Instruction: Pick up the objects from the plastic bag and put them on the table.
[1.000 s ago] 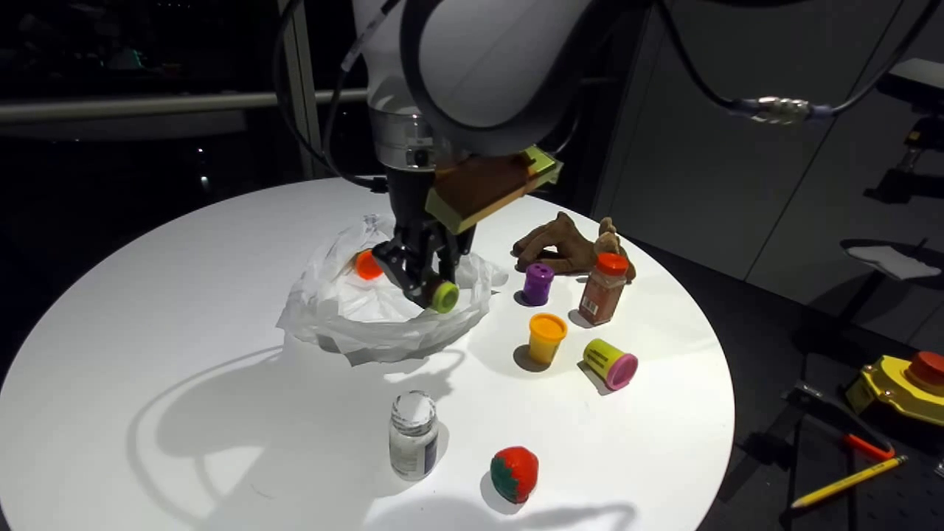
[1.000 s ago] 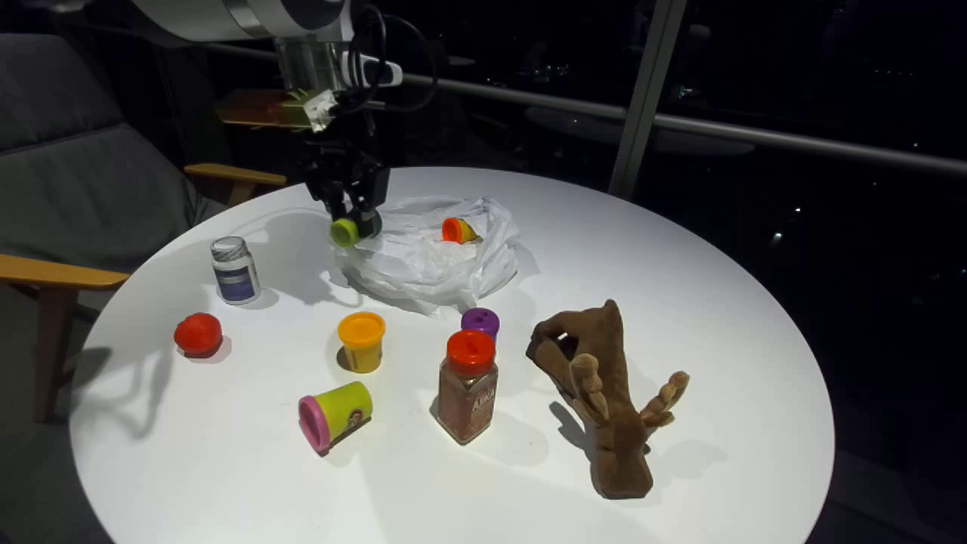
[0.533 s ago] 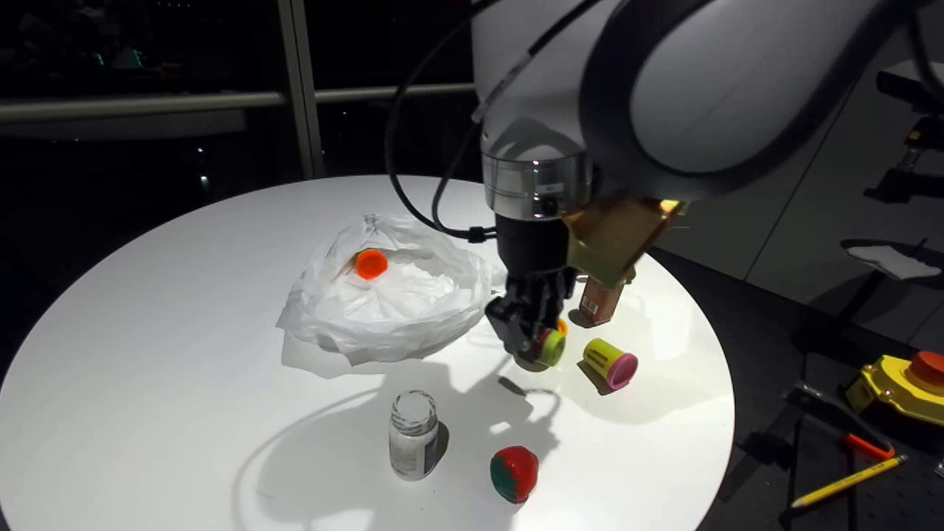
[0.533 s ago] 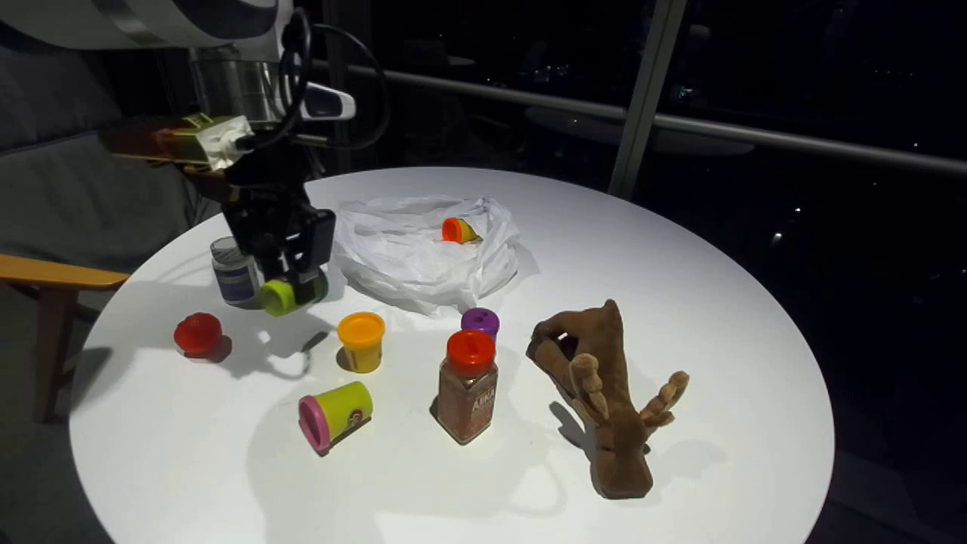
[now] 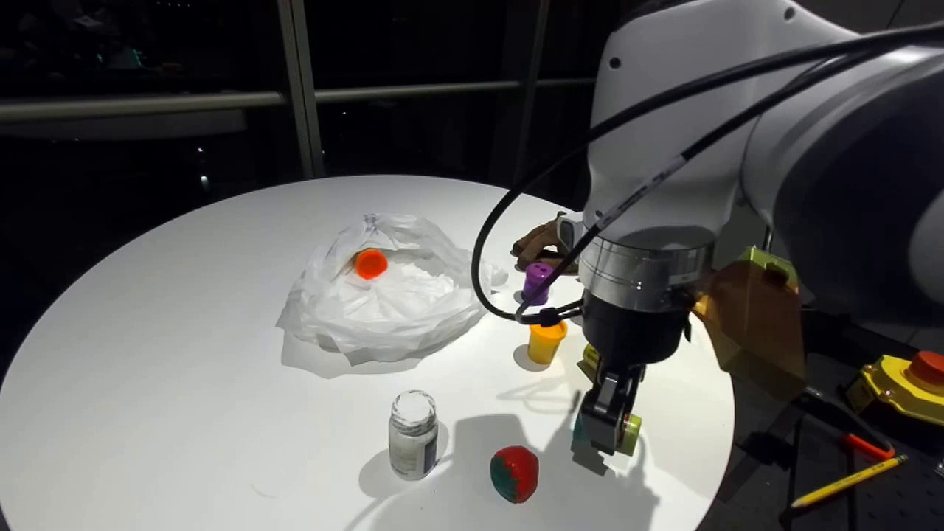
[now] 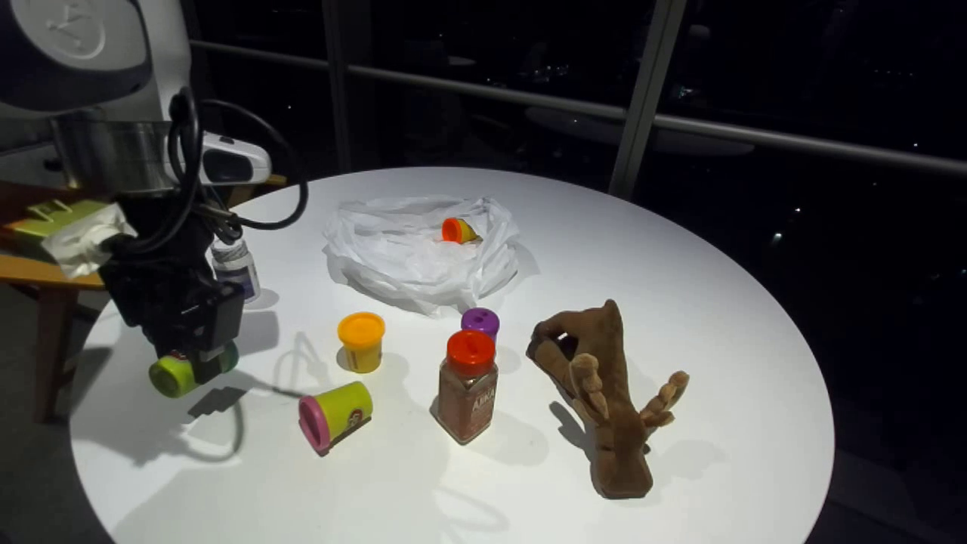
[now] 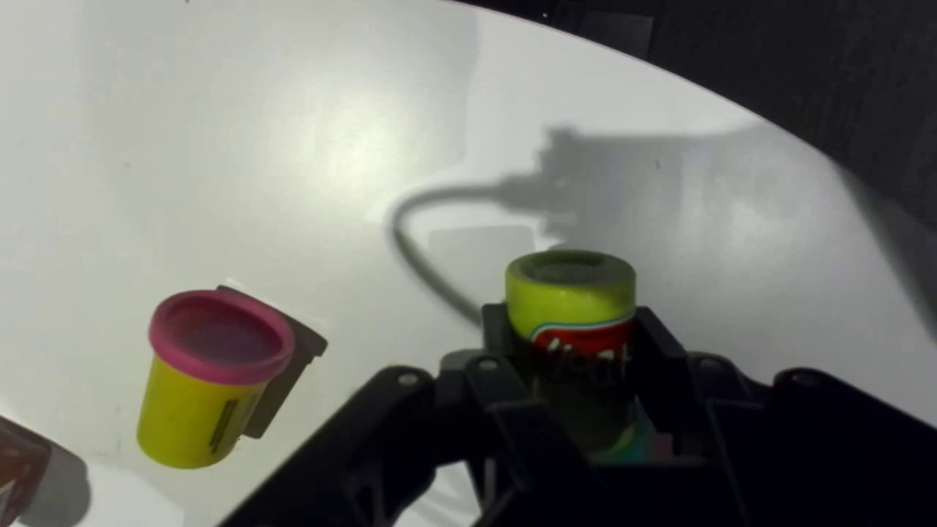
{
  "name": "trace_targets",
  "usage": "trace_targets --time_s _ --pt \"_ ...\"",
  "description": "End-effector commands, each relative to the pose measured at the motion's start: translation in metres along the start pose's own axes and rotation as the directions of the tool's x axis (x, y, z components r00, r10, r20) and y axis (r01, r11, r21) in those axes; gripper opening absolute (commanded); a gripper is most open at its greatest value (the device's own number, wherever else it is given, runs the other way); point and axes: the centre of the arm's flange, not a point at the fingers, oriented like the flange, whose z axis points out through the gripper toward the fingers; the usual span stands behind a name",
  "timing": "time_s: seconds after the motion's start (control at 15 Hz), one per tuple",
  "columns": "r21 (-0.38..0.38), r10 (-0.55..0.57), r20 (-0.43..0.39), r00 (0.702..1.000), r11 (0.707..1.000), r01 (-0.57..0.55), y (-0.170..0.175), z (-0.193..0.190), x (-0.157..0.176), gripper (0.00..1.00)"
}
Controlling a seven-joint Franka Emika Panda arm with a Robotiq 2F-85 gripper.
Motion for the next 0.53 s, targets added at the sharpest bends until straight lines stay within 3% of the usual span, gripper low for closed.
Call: trace_targets --time_s 0.0,0.27,0.33,0.47 --pt "0.018 0.009 -0.139 0.99 1.0 -0.007 -0.003 0.0 0.001 0.18" --pt "-0.012 0.024 -0.234 0.972 1.0 -0.027 0.004 0.004 0.013 0.21" --pt "-0.015 0.028 -0.25 0.968 0.999 -0.032 0.005 0.004 0.014 0.68" --pt "-0.011 0.039 -0.27 0.962 0.999 -0.043 0.008 0.008 0.019 0.73"
